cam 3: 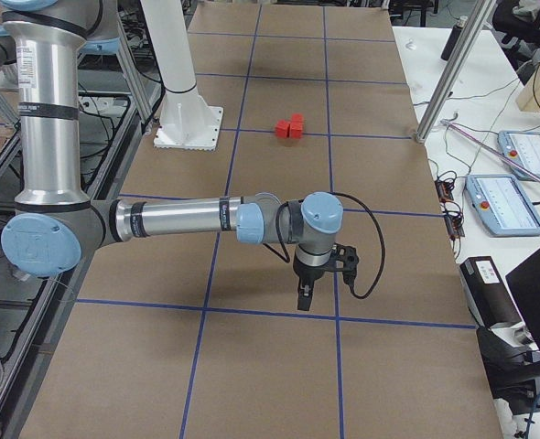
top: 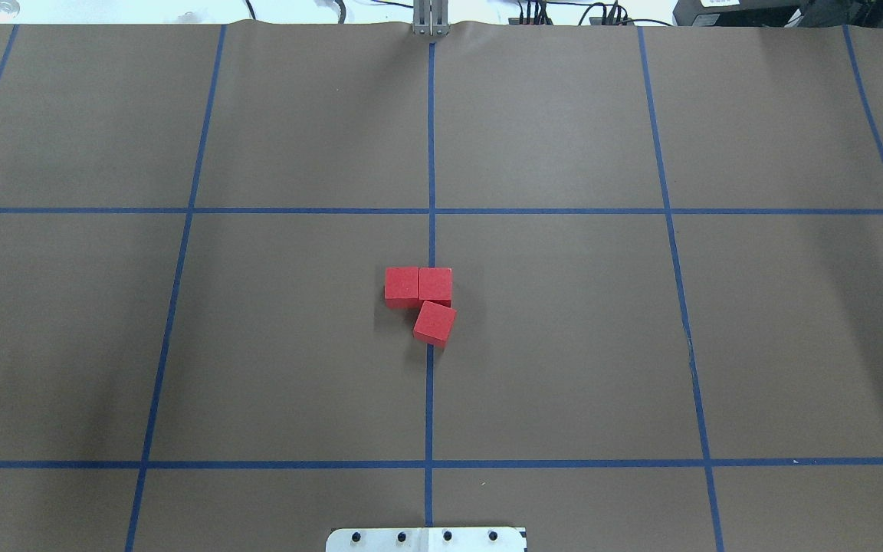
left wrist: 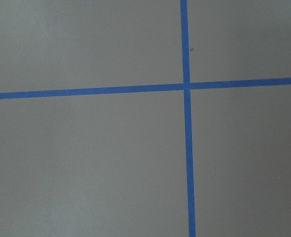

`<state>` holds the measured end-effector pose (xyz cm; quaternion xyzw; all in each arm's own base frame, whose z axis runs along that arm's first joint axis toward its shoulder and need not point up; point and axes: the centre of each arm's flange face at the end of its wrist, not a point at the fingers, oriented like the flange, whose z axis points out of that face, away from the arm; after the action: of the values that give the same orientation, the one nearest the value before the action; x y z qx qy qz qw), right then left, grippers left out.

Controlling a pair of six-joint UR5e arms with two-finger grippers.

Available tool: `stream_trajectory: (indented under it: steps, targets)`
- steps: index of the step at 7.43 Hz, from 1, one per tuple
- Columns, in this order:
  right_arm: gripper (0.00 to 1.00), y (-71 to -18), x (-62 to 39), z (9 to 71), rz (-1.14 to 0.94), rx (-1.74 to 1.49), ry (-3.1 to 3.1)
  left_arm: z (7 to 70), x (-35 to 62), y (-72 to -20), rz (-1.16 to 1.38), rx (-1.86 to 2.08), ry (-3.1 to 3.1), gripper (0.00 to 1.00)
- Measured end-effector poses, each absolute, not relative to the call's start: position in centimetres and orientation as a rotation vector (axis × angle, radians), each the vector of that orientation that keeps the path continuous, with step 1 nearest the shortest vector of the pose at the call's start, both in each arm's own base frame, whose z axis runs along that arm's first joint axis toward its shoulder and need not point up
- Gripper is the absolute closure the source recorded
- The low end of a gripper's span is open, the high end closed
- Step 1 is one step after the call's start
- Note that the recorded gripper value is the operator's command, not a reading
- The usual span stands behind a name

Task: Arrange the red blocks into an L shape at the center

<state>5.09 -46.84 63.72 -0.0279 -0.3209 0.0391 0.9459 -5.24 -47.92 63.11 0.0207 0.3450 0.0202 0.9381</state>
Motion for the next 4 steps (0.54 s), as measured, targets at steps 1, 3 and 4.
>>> stream_trajectory:
  steps: [1, 3, 4]
  targets:
    - [0.00, -46.38, 5.47, 64.13, 0.081, -0.060, -0.653, 63.04, -5.23, -47.93, 0.043, 0.046, 0.705, 0.00]
    - [0.00, -46.10, 5.60, 64.39, 0.082, -0.063, -0.653, 62.98, -5.23, -47.94, 0.044, 0.049, 0.705, 0.00]
    - [0.00, -46.08, 5.61, 64.44, 0.083, -0.064, -0.654, 62.97, -5.23, -47.94, 0.044, 0.049, 0.705, 0.00]
